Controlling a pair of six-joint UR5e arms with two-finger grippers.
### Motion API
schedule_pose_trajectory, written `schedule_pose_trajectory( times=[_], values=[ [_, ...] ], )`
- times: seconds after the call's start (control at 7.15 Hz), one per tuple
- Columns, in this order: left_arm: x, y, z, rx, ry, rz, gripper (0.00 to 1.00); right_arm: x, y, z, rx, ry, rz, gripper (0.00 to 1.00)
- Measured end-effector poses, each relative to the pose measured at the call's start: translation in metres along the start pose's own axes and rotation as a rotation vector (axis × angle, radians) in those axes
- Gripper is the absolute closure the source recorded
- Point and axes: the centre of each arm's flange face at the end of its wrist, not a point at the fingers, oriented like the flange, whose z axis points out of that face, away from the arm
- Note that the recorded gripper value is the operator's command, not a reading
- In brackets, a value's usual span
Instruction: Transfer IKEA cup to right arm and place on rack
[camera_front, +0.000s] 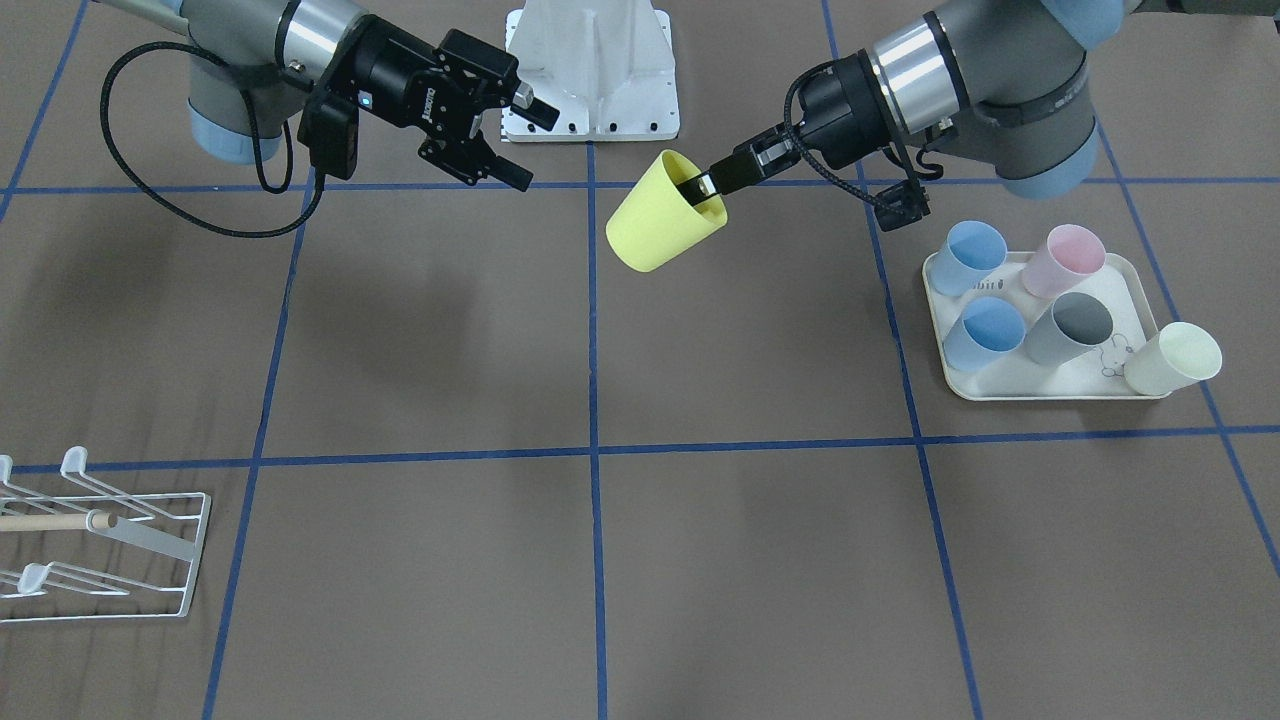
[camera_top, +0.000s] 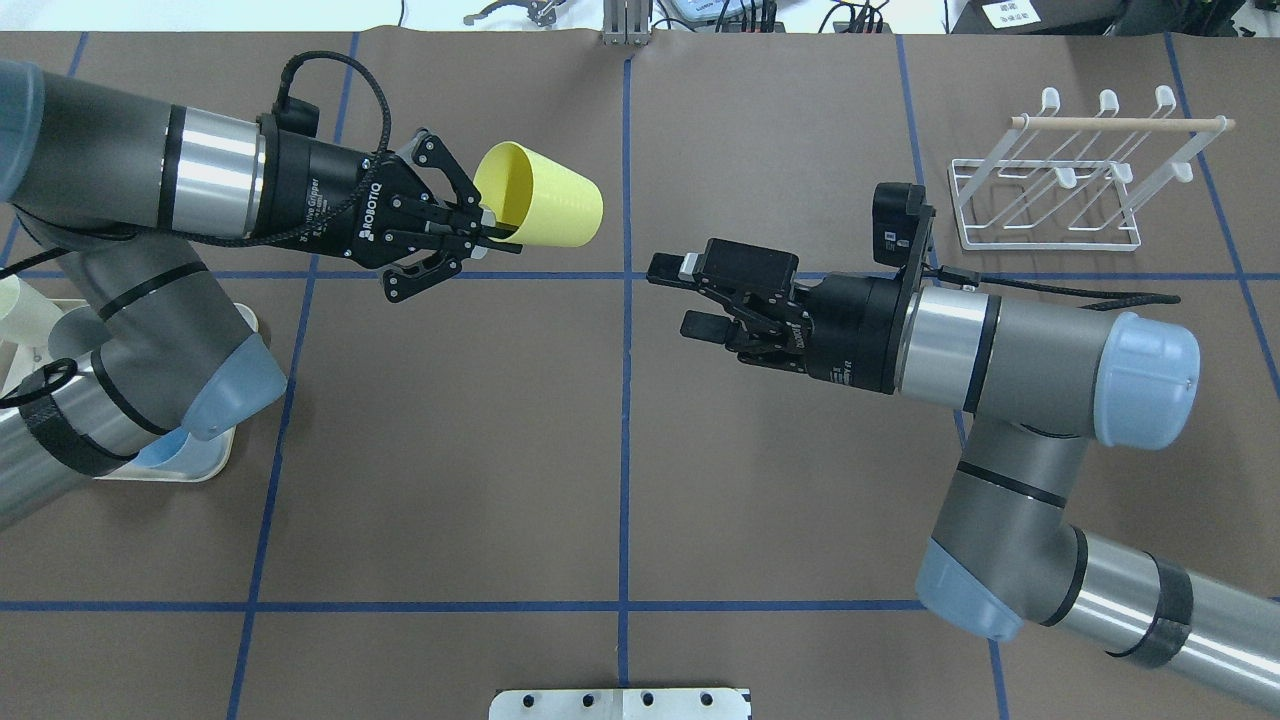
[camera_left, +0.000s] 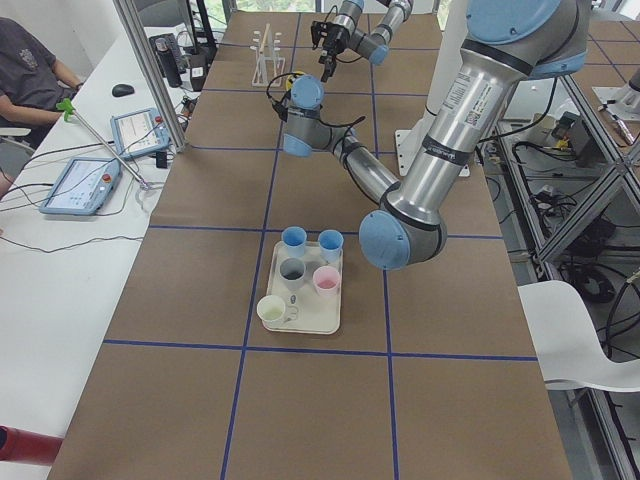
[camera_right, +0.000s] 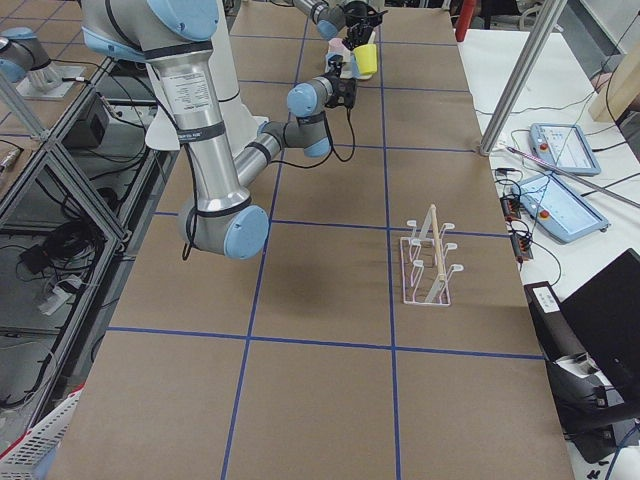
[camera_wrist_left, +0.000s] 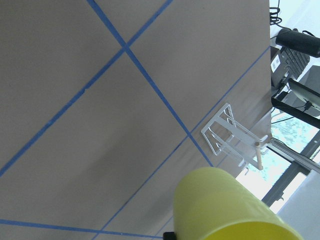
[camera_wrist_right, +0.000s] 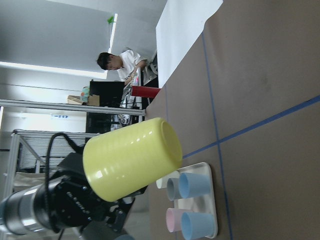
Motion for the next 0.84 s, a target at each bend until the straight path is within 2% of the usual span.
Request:
schedule_pose_trajectory(
  times=[0.14,0.28,0.42,0.7,0.84],
  values=[
    [-0.005,-0.005,-0.002,-0.056,0.074,-0.075,1.00,-0.008,0.005,0.000,-0.012,-0.053,0.007,0.01],
    [-0.009,-0.008,-0.008,-0.121,0.153,-0.197,1.00,-0.018,0.009,0.003,-0.020,-0.088,0.009,0.01],
    [-0.010,-0.009,-0.014,-0.179,0.200,-0.331,1.00,-0.024,0.011,0.006,-0.024,-0.107,0.009,0.01],
    [-0.011,0.000,-0.024,-0.282,0.209,-0.564,1.00,-0.034,0.015,0.012,-0.033,-0.132,0.008,0.01],
    [-0.014,0.006,-0.029,-0.330,0.202,-0.620,1.00,-0.038,0.018,0.015,-0.040,-0.142,0.008,0.01]
  ],
)
